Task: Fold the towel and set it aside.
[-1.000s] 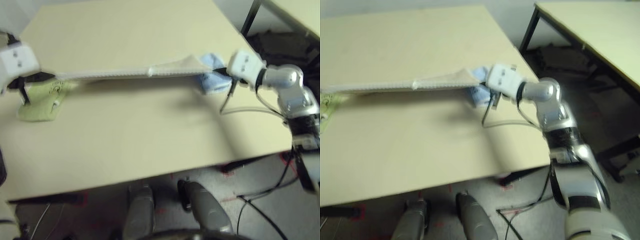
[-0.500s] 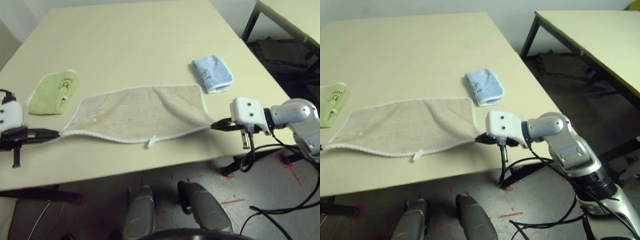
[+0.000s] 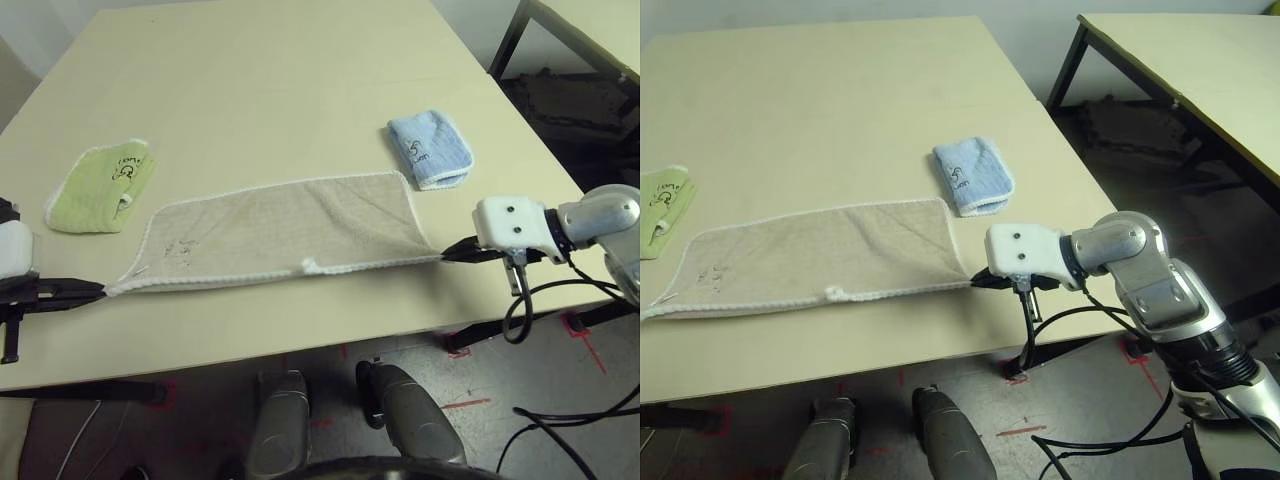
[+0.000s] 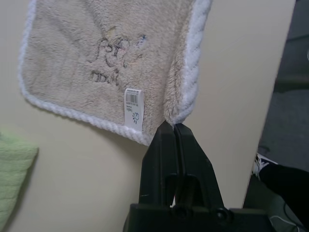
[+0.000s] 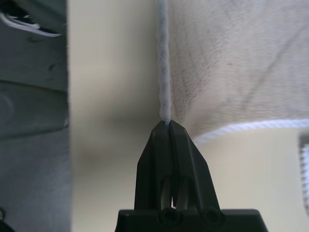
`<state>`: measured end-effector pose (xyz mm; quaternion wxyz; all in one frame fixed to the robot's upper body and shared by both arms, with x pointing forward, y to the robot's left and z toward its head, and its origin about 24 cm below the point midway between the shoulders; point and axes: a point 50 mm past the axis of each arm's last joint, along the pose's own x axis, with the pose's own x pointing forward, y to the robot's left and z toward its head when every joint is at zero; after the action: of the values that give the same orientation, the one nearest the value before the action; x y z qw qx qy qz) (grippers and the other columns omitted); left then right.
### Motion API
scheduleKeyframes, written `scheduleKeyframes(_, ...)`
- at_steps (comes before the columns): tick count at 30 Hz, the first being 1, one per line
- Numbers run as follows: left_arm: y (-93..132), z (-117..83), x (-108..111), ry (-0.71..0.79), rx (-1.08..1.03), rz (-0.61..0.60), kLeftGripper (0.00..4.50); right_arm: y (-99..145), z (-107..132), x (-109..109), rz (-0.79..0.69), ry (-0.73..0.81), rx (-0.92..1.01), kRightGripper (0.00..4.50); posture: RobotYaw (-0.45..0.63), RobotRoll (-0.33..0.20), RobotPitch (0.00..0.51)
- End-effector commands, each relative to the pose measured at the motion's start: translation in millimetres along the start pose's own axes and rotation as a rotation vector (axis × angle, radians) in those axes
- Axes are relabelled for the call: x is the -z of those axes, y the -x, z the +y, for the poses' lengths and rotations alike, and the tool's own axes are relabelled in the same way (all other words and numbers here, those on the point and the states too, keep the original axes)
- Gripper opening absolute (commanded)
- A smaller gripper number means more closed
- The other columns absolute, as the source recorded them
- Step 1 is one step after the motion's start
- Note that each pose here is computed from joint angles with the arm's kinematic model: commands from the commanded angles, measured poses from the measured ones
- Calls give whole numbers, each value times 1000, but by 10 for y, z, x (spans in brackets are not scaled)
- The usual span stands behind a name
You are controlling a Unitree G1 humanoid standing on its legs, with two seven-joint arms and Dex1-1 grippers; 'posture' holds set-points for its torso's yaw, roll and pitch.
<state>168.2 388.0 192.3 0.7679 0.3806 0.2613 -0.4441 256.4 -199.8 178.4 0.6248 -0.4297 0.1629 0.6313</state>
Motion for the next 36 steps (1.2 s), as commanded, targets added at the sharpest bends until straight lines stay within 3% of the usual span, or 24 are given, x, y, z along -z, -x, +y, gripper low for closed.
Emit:
scheduleKeyframes(1, 32, -42, 44, 16, 13, 20, 49, 32, 62, -22, 13, -8, -40, 0, -61, 0, 176)
scheduleKeyframes(11, 26, -112, 93, 30, 74, 39, 49, 65, 25, -144, -20, -15, -47, 0, -58, 0, 172)
scheduleKeyframes(20, 1, 53, 30, 41, 157, 70, 49, 88, -99, -219, -61, -72, -94, 0, -43, 0, 177)
scheduleKeyframes(26, -96, 296, -63, 21, 172, 52, 49, 79, -348, -89, -53, -113, -99, 0, -50, 0, 185)
scheduleKeyframes(36, -99, 571, -20, -15, 133, 138, 49, 175, -822, 99, -21, -186, -2, 0, -65, 0, 199)
